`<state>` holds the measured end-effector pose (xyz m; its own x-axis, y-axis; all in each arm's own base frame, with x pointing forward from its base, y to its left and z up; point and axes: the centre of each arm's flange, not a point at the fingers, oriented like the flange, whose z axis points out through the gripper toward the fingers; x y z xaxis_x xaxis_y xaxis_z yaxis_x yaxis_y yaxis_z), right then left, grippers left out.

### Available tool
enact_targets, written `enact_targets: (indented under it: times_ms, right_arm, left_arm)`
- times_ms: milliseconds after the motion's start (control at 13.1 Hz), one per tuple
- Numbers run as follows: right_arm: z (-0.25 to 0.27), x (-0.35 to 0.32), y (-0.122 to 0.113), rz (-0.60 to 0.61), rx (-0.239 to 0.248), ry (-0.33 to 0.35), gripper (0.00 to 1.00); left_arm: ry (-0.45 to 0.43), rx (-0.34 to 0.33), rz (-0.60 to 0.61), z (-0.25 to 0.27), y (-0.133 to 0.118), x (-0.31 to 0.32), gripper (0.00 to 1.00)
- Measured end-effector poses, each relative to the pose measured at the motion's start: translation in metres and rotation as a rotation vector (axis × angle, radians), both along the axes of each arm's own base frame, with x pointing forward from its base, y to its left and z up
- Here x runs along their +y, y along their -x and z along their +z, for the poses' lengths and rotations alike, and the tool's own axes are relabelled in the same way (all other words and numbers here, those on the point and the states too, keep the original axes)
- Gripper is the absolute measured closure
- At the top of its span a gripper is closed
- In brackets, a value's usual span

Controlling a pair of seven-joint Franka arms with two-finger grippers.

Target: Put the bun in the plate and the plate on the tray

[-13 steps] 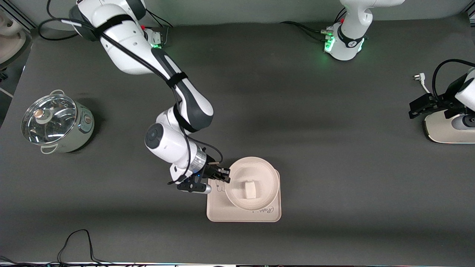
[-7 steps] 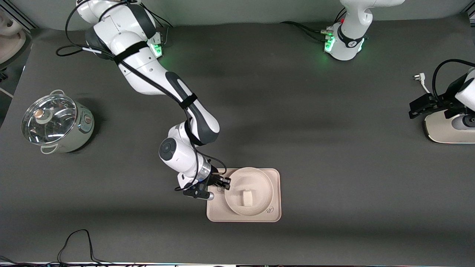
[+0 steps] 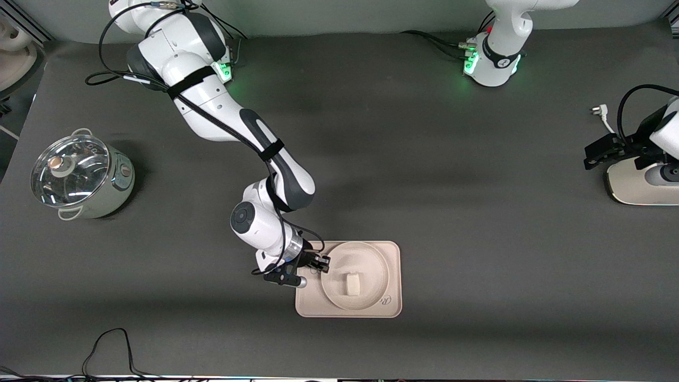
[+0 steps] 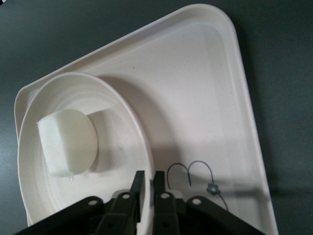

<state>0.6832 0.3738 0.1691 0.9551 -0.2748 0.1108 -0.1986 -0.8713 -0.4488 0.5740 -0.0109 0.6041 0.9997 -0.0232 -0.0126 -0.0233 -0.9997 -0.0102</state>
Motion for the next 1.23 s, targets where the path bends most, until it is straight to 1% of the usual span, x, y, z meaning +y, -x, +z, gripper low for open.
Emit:
enact_targets:
  times_ms: [230,306,383,536,689,843,919,996,1149,1226]
  right_arm:
    - [0.007,-0.001,-0.005,-0.005,-0.013,-0.008,0.44]
    - [0.015,0.000,-0.007,-0.007,-0.022,-0.016,0.35]
    - [0.026,0.001,-0.009,-0.003,-0.020,-0.023,0.23]
    - [0.062,0.007,-0.008,0.032,0.033,-0.036,0.01]
    - [0.120,0.002,-0.005,0.079,0.092,-0.030,0.00]
    - [0.191,-0.027,0.004,0.121,0.161,0.006,0.00]
    - [0.227,-0.051,0.012,0.144,0.190,0.049,0.00]
    - [0.261,-0.077,0.023,0.167,0.223,0.105,0.00]
    - [0.325,-0.129,0.053,0.199,0.301,0.194,0.00]
    - [0.354,-0.156,0.067,0.214,0.319,0.226,0.00]
  left_arm:
    - [0.000,0.000,0.000,0.000,0.000,0.000,0.00]
    - [0.000,0.000,0.000,0.000,0.000,0.000,0.00]
    - [0.000,-0.001,0.000,0.000,0.000,0.000,0.00]
    - [0.000,-0.001,0.000,0.001,0.000,0.000,0.00]
    - [0.000,-0.002,0.000,0.001,0.000,0.000,0.00]
    - [0.000,-0.004,-0.001,0.002,0.001,-0.001,0.00]
    - [0.000,-0.005,0.003,0.003,0.001,-0.001,0.00]
    - [0.000,-0.005,0.014,0.003,0.001,-0.001,0.00]
    - [0.000,-0.005,0.033,0.003,0.001,-0.001,0.00]
    - [0.000,-0.005,0.033,0.003,0.001,-0.001,0.00]
